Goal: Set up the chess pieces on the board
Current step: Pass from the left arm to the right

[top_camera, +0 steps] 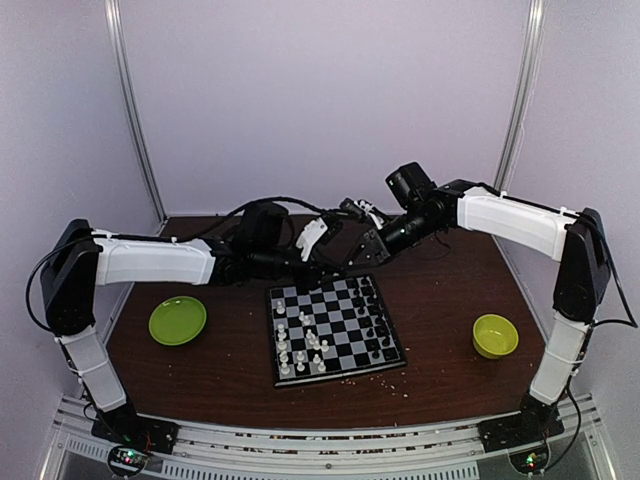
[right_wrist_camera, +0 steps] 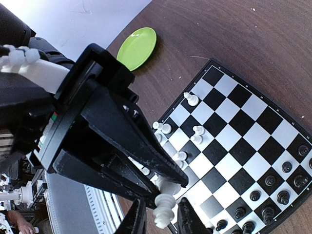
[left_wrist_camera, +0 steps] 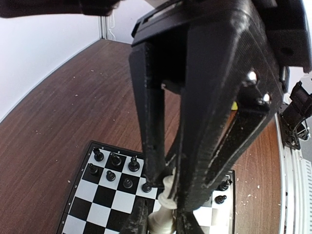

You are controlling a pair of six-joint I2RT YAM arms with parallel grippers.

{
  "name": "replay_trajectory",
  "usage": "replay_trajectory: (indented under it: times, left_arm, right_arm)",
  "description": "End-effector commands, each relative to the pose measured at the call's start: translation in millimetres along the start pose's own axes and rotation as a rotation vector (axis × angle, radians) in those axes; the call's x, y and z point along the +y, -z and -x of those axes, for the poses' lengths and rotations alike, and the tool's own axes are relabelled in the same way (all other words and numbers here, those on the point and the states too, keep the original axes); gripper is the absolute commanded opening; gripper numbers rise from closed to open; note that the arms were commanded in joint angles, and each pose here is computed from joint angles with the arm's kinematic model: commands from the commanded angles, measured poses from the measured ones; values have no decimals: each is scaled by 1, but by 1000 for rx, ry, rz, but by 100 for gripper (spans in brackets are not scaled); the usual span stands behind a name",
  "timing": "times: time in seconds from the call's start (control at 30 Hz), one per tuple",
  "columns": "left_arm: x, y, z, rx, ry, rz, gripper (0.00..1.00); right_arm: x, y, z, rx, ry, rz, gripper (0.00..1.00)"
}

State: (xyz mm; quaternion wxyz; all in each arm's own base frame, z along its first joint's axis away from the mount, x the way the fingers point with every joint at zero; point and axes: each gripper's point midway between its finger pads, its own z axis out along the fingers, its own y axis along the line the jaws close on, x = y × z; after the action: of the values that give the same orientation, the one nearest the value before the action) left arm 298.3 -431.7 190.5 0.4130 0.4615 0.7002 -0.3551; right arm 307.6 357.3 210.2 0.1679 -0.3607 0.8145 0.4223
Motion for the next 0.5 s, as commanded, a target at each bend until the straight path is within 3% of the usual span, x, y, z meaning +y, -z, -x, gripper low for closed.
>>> replay_trajectory:
  times: [0.0,0.3,0.47]
  left_arm:
    - [-7,10,23,-76,-29,-17,15]
    - [-5,11,22,-77,-21,2,16]
    - [5,17,22,-70,-11,67,36]
  right_arm:
    - [7,4,12,-35,17,18,21]
    - [7,0,9,-26,13,26,5]
    - [4,2,11,-29,37,-8,2]
